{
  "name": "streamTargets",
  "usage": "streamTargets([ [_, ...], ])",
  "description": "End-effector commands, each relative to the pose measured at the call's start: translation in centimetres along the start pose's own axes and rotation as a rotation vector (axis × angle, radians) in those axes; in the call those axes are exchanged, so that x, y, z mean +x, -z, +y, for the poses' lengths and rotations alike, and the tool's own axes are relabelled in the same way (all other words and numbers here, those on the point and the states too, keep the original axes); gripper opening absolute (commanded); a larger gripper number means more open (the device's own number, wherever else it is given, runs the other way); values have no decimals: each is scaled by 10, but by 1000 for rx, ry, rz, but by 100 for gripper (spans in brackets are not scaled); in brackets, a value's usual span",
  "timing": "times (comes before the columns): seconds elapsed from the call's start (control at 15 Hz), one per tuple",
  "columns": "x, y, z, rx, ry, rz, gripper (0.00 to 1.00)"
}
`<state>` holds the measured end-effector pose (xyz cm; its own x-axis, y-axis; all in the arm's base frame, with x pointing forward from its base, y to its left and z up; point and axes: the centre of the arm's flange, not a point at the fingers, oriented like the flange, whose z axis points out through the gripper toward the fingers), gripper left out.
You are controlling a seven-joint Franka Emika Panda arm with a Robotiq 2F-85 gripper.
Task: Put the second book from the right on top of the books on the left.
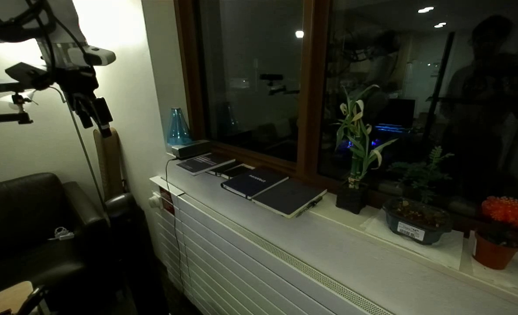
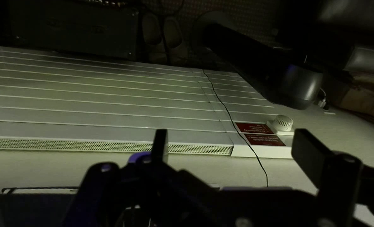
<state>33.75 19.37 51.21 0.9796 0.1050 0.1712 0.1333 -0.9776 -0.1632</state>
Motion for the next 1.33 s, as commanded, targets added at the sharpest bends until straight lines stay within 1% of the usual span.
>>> streamTargets([
  [0.0,0,0,0,0,0,0,100],
  [0.47,0,0,0,0,0,0,100],
  [0.53,5,-5,6,-30,-16,12,100],
  [0.73,12,-25,30,-49,-57,-25,100],
  [1.0,20,-50,59,-116,-92,-69,100],
  [1.27,26,-70,85,-224,-85,-101,100],
])
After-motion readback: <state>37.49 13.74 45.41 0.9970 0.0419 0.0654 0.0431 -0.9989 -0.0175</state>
